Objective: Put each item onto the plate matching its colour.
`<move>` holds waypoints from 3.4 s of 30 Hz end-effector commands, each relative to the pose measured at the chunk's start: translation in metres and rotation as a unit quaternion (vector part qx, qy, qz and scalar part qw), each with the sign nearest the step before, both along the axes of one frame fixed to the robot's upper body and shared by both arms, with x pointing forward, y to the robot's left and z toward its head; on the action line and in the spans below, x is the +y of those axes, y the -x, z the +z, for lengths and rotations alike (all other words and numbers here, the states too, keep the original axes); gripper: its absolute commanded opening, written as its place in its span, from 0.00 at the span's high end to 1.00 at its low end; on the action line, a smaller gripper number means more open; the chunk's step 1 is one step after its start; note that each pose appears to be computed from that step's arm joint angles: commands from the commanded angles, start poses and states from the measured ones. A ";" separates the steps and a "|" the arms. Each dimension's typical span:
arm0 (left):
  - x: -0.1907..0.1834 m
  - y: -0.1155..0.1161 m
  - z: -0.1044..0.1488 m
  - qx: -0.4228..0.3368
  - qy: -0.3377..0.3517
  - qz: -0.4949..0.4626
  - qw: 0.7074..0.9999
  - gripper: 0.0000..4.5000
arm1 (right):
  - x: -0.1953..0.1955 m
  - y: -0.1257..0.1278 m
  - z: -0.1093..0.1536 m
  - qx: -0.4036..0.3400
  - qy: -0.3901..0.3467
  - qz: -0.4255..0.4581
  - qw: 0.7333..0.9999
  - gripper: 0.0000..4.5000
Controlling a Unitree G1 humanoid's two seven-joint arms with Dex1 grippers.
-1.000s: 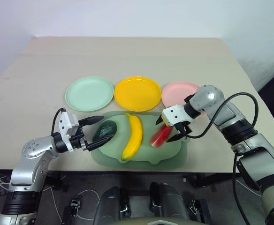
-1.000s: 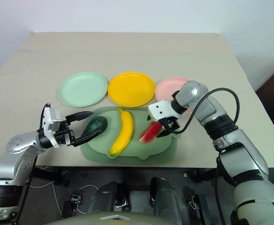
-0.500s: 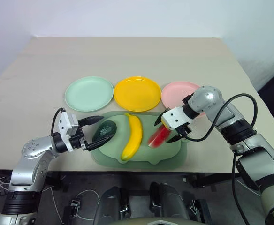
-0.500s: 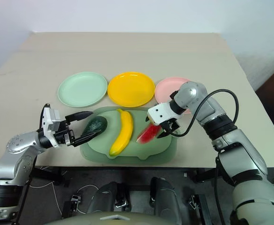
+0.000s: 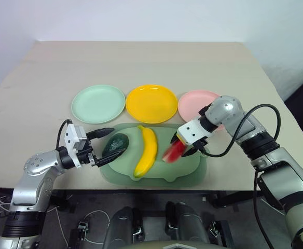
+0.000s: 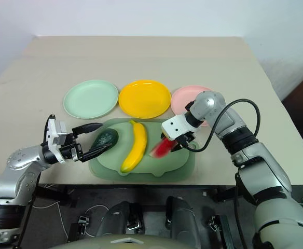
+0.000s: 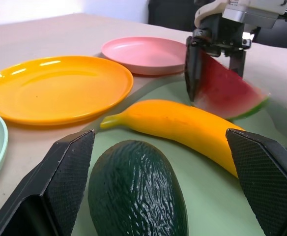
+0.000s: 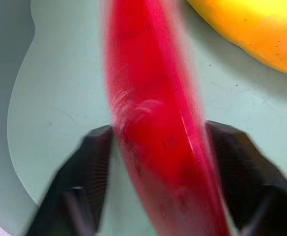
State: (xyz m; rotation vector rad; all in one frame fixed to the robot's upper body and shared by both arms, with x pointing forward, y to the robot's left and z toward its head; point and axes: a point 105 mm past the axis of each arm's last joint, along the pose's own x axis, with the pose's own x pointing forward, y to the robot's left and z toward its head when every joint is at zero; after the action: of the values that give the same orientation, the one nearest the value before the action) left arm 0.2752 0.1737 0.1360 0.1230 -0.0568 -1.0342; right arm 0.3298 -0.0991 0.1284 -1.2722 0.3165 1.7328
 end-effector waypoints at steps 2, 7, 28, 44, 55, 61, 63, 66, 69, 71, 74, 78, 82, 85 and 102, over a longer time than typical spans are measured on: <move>-0.003 0.000 0.009 -0.019 0.002 -0.003 1.000 0.00 | 0.002 -0.002 -0.002 -0.005 0.019 0.008 1.000 0.32; -0.003 0.001 0.009 -0.019 0.001 -0.001 1.000 0.00 | 0.000 0.000 -0.006 0.003 0.029 0.010 1.000 0.40; 0.003 0.001 0.004 -0.016 0.002 -0.002 1.000 0.00 | 0.000 0.012 0.064 0.042 -0.154 -0.088 0.983 0.51; 0.007 -0.004 0.006 -0.021 0.001 -0.005 1.000 0.00 | -0.093 -0.084 0.068 -0.112 -0.185 -0.406 0.888 0.51; 0.003 -0.002 0.010 -0.024 -0.001 -0.010 1.000 0.00 | -0.136 -0.103 0.039 -0.137 -0.116 -0.505 0.844 0.51; 0.004 -0.003 0.012 -0.025 -0.003 -0.010 1.000 0.00 | -0.130 -0.104 0.044 -0.130 -0.135 -0.497 0.847 0.16; 0.005 -0.004 0.011 -0.025 -0.003 -0.010 1.000 0.00 | -0.128 -0.104 0.046 -0.128 -0.142 -0.491 0.850 0.00; 0.006 -0.003 0.011 -0.025 -0.002 -0.010 1.000 0.00 | -0.123 -0.103 0.052 -0.126 -0.158 -0.480 0.853 0.00; 0.006 -0.004 0.011 -0.025 -0.001 -0.011 1.000 0.00 | -0.116 -0.100 0.062 -0.121 -0.179 -0.463 0.859 0.00; 0.005 -0.004 0.013 -0.026 -0.001 -0.011 1.000 0.00 | -0.114 -0.096 0.070 -0.120 -0.193 -0.452 0.863 0.00; 0.003 -0.005 0.018 -0.029 0.000 -0.011 1.000 0.00 | -0.108 -0.088 0.090 -0.121 -0.228 -0.441 0.859 0.00; 0.001 -0.006 0.023 -0.032 0.001 -0.009 0.999 0.00 | -0.098 -0.068 0.110 -0.086 -0.289 -0.440 0.846 0.00; 0.000 -0.005 0.028 -0.033 0.003 -0.009 0.999 0.00 | -0.075 -0.041 0.120 -0.012 -0.348 -0.449 0.823 0.00; 0.000 -0.003 0.031 -0.025 0.010 -0.010 1.000 0.00 | -0.037 -0.006 0.124 0.091 -0.399 -0.441 0.799 0.00; 0.002 -0.005 0.041 -0.025 -0.007 -0.015 1.000 0.00 | 0.050 0.026 0.047 0.310 -0.268 -0.513 0.754 0.00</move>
State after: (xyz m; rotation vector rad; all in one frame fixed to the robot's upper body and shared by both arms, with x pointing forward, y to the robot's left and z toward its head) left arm 0.2824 0.1754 0.1623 0.1294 -0.0486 -1.0586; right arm 0.3040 -0.0558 0.1689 0.0530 0.6844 1.0299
